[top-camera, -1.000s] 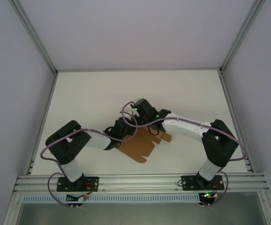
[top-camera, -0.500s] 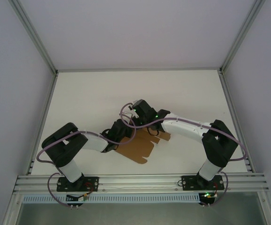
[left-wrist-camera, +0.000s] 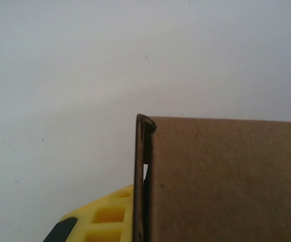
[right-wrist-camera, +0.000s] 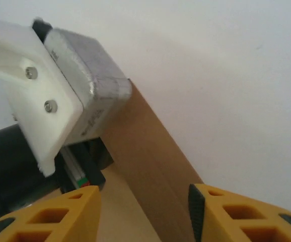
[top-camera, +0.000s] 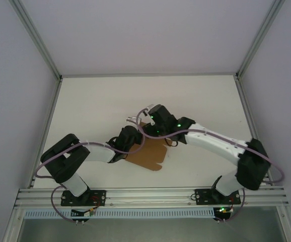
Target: Assemble paper box
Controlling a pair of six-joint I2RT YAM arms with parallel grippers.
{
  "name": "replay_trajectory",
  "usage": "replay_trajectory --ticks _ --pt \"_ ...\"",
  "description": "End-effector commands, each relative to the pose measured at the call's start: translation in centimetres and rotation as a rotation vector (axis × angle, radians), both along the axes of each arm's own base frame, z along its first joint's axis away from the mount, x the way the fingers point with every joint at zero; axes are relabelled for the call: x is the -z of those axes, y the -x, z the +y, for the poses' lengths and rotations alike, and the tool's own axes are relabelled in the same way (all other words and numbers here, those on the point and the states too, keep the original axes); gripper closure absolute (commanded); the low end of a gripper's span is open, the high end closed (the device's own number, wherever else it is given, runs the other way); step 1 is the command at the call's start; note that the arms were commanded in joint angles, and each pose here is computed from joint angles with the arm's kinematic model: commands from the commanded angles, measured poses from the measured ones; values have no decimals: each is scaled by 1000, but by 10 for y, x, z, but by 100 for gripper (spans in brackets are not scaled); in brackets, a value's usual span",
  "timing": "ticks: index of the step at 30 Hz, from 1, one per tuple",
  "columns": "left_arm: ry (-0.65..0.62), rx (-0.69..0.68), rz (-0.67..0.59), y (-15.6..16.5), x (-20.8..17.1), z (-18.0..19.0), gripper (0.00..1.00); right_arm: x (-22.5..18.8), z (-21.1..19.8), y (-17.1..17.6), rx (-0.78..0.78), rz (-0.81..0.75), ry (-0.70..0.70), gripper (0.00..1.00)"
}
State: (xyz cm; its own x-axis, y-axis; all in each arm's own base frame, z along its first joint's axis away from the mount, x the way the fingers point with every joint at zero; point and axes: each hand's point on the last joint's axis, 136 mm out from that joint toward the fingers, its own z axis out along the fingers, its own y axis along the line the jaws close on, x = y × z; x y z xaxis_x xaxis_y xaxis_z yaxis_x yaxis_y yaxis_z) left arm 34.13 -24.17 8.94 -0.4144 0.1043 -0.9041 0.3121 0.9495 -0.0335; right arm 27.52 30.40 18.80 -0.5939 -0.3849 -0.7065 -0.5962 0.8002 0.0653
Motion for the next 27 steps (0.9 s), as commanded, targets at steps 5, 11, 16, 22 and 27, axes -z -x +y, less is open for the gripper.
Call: replay_trajectory --ticks 5,11,16,22,27 --pt "58 -72 11 -2 -28 10 100 -35 -87 8 207 -121 -24 25" --pt "74 -62 46 -2 -35 5 100 -24 -113 16 253 -82 -69 22" --pt "94 -57 53 -2 -38 2 100 0 -125 10 304 -25 -19 22" --pt "115 -42 64 -1 -42 0 100 23 -121 2 277 22 8 27" --pt "150 -41 86 -1 -43 -1 100 35 -110 4 240 67 0 29"
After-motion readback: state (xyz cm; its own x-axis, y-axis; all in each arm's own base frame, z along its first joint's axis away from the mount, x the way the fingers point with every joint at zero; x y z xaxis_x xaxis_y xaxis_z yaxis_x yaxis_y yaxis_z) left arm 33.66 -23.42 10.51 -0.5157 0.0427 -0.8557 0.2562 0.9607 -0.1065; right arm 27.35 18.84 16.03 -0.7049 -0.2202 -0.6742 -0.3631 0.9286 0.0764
